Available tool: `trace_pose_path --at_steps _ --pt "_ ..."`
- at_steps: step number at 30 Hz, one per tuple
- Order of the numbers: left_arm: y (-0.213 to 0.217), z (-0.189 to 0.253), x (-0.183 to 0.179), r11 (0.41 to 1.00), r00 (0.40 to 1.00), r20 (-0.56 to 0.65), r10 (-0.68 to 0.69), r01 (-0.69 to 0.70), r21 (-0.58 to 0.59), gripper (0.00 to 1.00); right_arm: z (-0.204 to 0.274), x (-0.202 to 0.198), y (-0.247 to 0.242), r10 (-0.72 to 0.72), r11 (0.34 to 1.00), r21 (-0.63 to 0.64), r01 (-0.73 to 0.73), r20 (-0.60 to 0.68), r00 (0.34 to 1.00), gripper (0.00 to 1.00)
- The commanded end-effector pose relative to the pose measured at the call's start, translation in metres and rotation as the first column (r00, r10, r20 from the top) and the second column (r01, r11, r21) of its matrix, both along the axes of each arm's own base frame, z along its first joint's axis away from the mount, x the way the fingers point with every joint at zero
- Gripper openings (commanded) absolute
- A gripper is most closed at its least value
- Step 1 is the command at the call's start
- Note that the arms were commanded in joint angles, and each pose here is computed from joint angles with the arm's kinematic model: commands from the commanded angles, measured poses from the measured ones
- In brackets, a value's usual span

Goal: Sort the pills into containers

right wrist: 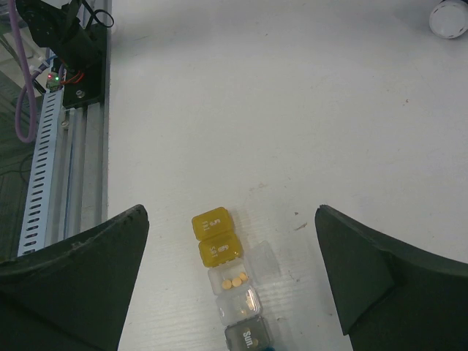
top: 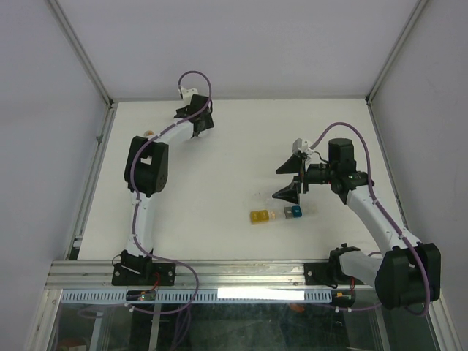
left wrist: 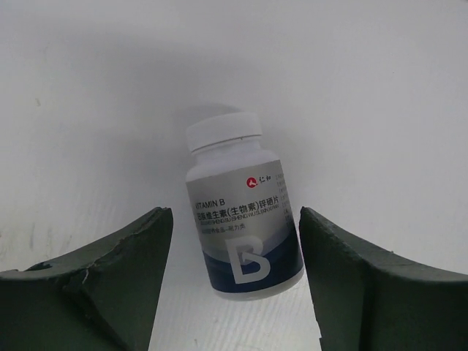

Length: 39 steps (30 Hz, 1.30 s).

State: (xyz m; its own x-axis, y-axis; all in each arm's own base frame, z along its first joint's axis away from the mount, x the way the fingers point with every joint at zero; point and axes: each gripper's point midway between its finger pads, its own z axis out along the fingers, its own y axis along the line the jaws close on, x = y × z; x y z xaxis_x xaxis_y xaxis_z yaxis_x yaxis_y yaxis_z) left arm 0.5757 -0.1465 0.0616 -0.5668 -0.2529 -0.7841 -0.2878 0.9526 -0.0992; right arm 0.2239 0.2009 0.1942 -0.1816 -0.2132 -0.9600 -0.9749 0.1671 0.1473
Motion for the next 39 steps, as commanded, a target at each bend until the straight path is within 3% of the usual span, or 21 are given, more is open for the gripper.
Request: trace_pose_path --at_steps 1,5,12,16,17,18,19,21,24,26,28,31,33,39 --pt "-0.009 0.01 0.011 0.998 0.999 0.016 -0.039 0.04 -0.038 0.69 0.013 -0.003 0.003 0.026 0.999 0.032 -0.027 0.04 0.999 1.0" --pt "-0.015 0.006 0.01 0.996 0.998 0.005 -0.067 0.067 -0.056 0.65 0.014 -0.003 0.003 0.026 0.999 0.034 -0.027 0.038 0.999 1.0" --pt "-0.03 0.023 -0.012 0.974 0.978 0.0 -0.21 0.209 -0.093 0.32 0.022 -0.006 0.005 0.039 0.997 0.063 -0.041 0.029 0.999 1.0" --pt "-0.053 0.064 -0.054 0.903 0.915 0.118 -0.386 0.401 -0.153 0.19 0.036 -0.013 0.006 0.063 0.992 0.115 -0.061 -0.014 0.998 1.0" --pt "-0.063 0.096 -0.065 0.866 0.871 0.228 -0.435 0.474 -0.161 0.18 0.039 -0.013 0.006 0.065 0.99 0.129 -0.061 -0.026 0.998 1.0" --pt "-0.072 0.094 -0.086 0.822 0.836 0.246 -0.49 0.537 -0.188 0.16 0.044 -0.014 0.005 0.061 0.988 0.143 -0.055 -0.043 0.997 1.0" --pt "-0.085 0.128 -0.104 0.756 0.756 0.374 -0.537 0.628 -0.183 0.15 0.049 -0.013 0.005 0.055 0.986 0.158 -0.045 -0.058 0.997 1.0" --pt "-0.109 0.162 -0.155 0.576 0.563 0.541 -0.625 0.8 -0.167 0.13 0.063 -0.012 0.001 0.036 0.982 0.189 -0.016 -0.103 0.994 1.0" --pt "-0.134 0.201 -0.245 0.272 0.19 0.725 -0.662 0.962 -0.004 0.1 0.079 -0.01 -0.001 0.019 0.973 0.229 0.02 -0.167 0.986 1.0" --pt "-0.146 0.215 -0.295 0.154 -0.013 0.768 -0.64 0.977 0.145 0.09 0.085 -0.012 -0.001 0.031 0.969 0.248 0.019 -0.195 0.98 1.0" --pt "-0.166 0.209 -0.334 0.051 -0.152 0.752 -0.642 0.969 0.24 0.09 0.09 -0.014 0.0 0.041 0.965 0.262 0.016 -0.211 0.977 1.0" --pt "-0.187 0.195 -0.362 -0.05 -0.25 0.718 -0.65 0.956 0.288 0.08 0.094 -0.019 0.0 0.065 0.964 0.265 -0.01 -0.2 0.978 1.0" --pt "-0.194 0.189 -0.375 -0.086 -0.291 0.71 -0.641 0.947 0.31 0.07 0.096 -0.023 0.0 0.069 0.964 0.265 -0.018 -0.187 0.98 1.0" --pt "-0.202 0.187 -0.382 -0.088 -0.295 0.718 -0.63 0.946 0.311 0.06 0.082 -0.027 0.011 0.098 0.97 0.236 -0.052 -0.188 0.977 1.0"
